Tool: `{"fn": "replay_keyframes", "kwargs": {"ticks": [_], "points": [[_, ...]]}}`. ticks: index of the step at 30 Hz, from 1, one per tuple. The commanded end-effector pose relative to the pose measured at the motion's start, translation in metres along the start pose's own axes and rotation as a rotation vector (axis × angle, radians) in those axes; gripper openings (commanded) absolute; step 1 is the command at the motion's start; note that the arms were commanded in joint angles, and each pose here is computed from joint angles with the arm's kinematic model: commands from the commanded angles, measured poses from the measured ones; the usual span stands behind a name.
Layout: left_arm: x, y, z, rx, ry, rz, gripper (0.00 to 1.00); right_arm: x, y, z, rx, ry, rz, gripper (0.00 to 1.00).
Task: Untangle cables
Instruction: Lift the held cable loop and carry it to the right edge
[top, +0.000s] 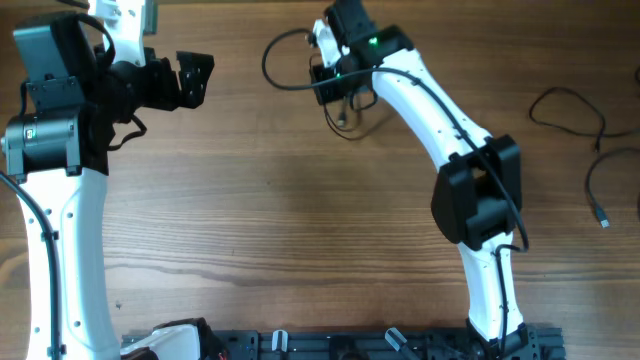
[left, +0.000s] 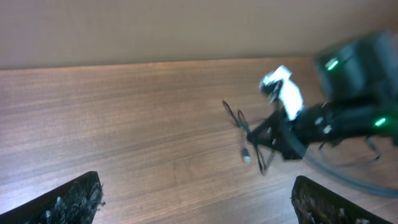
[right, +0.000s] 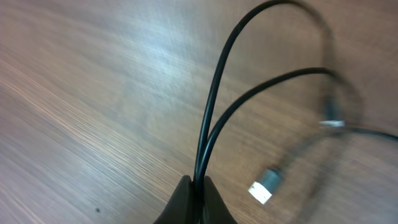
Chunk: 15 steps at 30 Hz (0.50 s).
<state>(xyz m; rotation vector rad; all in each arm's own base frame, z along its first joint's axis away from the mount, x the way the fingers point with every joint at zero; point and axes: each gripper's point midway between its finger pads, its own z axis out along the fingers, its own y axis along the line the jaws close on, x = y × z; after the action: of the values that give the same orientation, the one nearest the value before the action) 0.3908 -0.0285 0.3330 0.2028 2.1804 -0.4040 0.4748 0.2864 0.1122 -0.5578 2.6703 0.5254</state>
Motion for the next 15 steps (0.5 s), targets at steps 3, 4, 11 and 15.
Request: {"fn": "replay_keyframes", "kwargs": {"ticks": [3,4,11,15], "points": [[0.000,-0.006,-0.007,0.014,-0.010,0.032,1.00,-0.046,0.011,-0.083,0.029,-0.181,-0.036,0.05],[0.000,-0.006,-0.007,0.014,-0.010,0.032,1.00,-0.051,0.008,-0.093,0.058,-0.203,-0.037,0.05],[0.000,-0.006,-0.007,0.014,-0.010,0.032,1.00,-0.072,0.000,-0.170,0.220,-0.346,-0.035,0.05],[0.001,-0.006,-0.007,0.015,-0.004,0.030,1.00,-0.080,0.001,-0.214,0.270,-0.439,-0.026,0.05]]}}
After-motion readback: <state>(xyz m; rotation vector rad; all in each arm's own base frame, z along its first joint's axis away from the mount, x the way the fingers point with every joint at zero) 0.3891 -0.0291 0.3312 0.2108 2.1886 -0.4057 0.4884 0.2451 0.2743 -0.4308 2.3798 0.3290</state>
